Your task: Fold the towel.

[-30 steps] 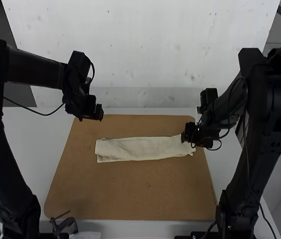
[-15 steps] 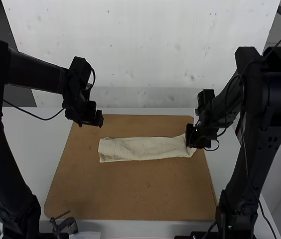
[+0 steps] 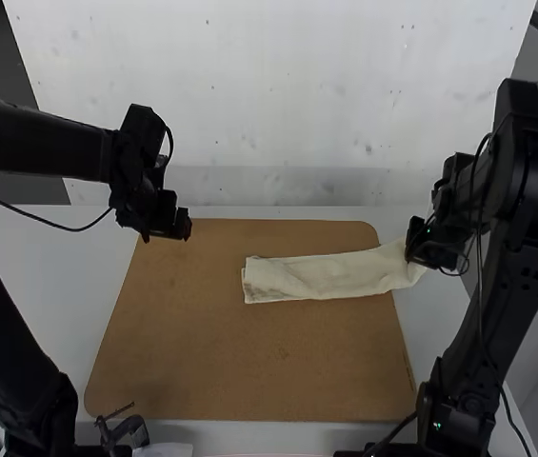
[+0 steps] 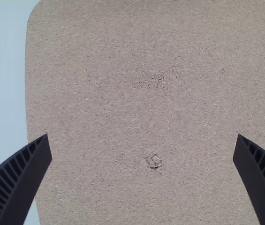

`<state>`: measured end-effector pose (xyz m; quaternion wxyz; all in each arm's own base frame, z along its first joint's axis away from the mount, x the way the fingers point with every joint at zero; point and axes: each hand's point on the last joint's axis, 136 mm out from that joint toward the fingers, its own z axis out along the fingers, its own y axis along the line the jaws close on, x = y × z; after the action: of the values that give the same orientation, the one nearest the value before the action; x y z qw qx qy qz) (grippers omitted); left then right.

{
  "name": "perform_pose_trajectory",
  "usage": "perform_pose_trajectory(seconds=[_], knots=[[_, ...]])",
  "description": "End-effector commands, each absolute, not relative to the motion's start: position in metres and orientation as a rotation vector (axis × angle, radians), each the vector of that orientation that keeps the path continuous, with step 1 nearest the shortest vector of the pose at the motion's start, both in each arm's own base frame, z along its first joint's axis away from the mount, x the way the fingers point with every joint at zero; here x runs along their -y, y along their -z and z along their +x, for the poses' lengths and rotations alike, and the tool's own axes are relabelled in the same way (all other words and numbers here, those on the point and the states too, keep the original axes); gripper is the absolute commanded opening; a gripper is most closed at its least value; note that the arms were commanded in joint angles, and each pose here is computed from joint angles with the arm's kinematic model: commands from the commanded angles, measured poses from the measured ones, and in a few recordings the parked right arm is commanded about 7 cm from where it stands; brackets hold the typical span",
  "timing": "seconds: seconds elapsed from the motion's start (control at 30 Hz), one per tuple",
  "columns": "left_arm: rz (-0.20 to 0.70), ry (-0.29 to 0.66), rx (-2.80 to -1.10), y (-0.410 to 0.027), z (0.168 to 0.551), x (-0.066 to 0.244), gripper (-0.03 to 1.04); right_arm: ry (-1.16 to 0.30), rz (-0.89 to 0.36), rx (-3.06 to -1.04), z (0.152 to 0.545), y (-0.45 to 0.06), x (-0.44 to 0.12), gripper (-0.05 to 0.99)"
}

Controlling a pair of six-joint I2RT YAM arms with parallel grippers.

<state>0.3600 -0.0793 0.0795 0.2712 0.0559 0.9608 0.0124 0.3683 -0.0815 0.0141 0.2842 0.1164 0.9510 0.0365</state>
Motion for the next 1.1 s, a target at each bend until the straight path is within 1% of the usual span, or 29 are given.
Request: perform_pose_trajectory(seconds=[0.0, 0.27, 0.4, 0.53, 0.7, 0.87, 1.07], knots=[[0.146, -0.052, -2.549, -0.091, 0.362, 0.07, 1.01, -0.047, 0.302, -2.479, 0.386, -0.04, 0.112, 0.02], [0.138, -0.058, -2.547, -0.091, 0.353, 0.063, 1.01, 0.003, 0.373, -2.47, 0.396, -0.058, 0.156, 0.02], [0.138, -0.059, -2.532, -0.094, 0.355, 0.061, 1.01, 0.004, 0.359, -2.47, 0.394, -0.073, 0.153, 0.02], [0.13, -0.06, -2.53, -0.095, 0.355, 0.059, 1.01, -0.029, 0.272, -2.473, 0.388, -0.087, 0.115, 0.02], [0.119, -0.058, -2.516, -0.099, 0.354, 0.056, 1.0, -0.124, 0.154, -2.461, 0.386, -0.098, 0.041, 0.02], [0.107, -0.066, -2.502, -0.102, 0.351, 0.049, 1.0, -0.149, 0.044, -2.481, 0.378, -0.095, -0.026, 0.02], [0.097, -0.068, -2.495, -0.102, 0.347, 0.044, 1.0, -0.139, -0.076, -2.492, 0.374, -0.087, -0.096, 0.02]])
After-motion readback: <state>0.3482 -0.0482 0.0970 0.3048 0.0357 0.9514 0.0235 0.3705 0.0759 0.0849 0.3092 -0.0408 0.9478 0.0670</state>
